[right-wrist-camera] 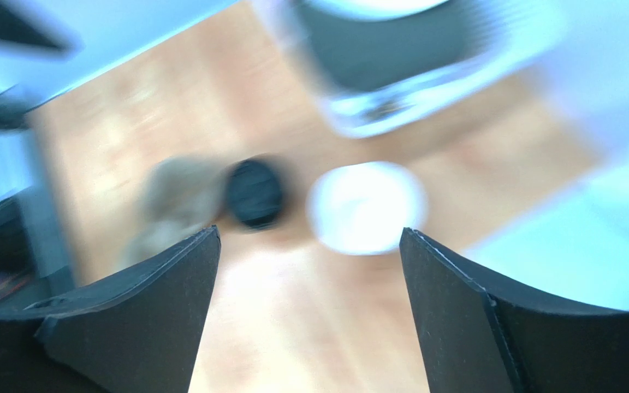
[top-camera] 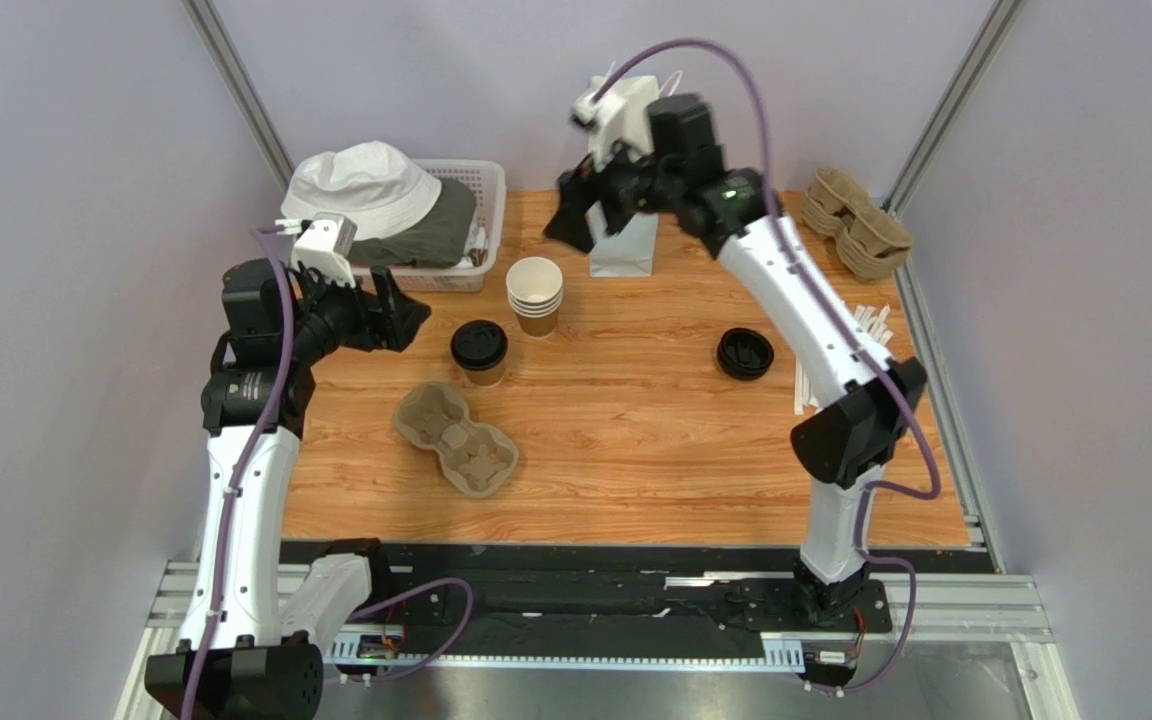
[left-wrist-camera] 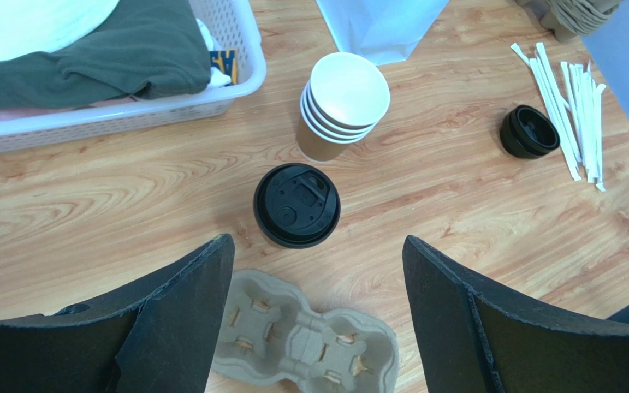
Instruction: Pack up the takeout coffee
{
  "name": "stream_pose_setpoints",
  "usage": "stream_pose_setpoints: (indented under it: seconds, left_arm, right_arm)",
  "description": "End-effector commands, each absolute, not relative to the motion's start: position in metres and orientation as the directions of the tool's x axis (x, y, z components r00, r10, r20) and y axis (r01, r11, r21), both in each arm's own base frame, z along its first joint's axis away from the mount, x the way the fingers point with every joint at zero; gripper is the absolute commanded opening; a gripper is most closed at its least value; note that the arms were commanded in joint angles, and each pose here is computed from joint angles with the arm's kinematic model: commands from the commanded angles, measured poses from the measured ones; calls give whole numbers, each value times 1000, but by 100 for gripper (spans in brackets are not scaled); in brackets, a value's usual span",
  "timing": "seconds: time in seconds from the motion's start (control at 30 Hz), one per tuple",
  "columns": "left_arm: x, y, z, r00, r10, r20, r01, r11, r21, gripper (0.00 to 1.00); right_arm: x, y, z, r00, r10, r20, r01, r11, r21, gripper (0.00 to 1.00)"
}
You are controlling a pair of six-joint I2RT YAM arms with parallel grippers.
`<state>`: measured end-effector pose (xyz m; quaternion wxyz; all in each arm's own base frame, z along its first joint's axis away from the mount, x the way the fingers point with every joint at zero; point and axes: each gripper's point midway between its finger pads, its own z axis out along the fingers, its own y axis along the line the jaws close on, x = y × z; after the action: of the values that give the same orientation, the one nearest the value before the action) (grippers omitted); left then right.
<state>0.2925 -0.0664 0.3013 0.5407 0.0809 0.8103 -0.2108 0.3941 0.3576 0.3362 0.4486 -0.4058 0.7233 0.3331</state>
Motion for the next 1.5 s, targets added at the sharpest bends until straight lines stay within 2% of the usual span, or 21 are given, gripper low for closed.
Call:
stream_pose_setpoints:
  seconds: [0.0,0.1,0.27,0.53,0.63,0.67,0.7,0.73,0.83,0.87,0.9,0.93,0.97,1.2,1.27,1.33,1.47]
  left_arm:
    - [300,-74,321,-354,-102,-930,422,870,-256,84]
    - [305,-74,318,-361,-98,-928,426,868,-257,84]
    - [307,-74,316,-363,-87,-928,431,867,-250,84]
    - [302,-74,307,-377,-68,-924,438,865,-243,84]
    - [301,-76,306,-379,-53,-924,453,860,-235,83]
    - [300,-76,307,-378,-50,-925,456,859,-233,83]
    - [299,-76,307,-375,-42,-926,461,858,-226,83]
    - [299,-76,308,-368,-39,-929,463,859,-219,83]
    - [299,-76,310,-359,-38,-932,465,859,-215,83]
    - [299,-76,311,-356,-36,-934,470,857,-212,82]
    - [299,-78,313,-351,-35,-936,482,850,-212,82]
    - [299,-79,316,-340,-28,-940,492,847,-203,82]
    - [301,-79,321,-326,-25,-945,498,845,-194,82]
    - [304,-84,344,-290,-13,-957,540,823,-175,80]
    - [302,-88,347,-293,-19,-956,555,811,-186,80]
    - [300,-91,347,-302,-25,-953,567,799,-201,80]
    - [293,-98,347,-316,-33,-948,597,770,-226,79]
  right_arm:
    - [457,288,385,24,-400,-916,-776,571,-270,87]
    - [489,263,393,117,-457,-882,-702,590,-399,87]
    - [527,249,377,186,-543,-819,-651,556,-517,87]
    - [571,258,337,225,-590,-775,-640,510,-574,84]
    - [582,260,322,229,-620,-751,-639,486,-596,78]
    - [583,259,320,235,-632,-738,-638,473,-608,70]
    - [582,259,316,233,-638,-734,-643,465,-609,65]
    - [578,257,316,233,-641,-732,-649,458,-608,61]
    - [564,256,307,236,-644,-727,-683,422,-596,40]
    - [555,254,320,253,-639,-726,-678,418,-604,24]
    - [549,253,323,262,-638,-724,-682,409,-607,16]
    - [540,254,318,258,-636,-727,-706,390,-591,4]
    - [529,252,333,276,-626,-729,-702,387,-598,0]
    - [443,251,351,217,-581,-785,-815,335,-473,0]
    - [414,254,323,159,-604,-781,-867,292,-403,0]
    - [374,251,323,145,-599,-788,-894,262,-364,0]
    - [297,252,297,184,-631,-754,-927,143,-346,0]
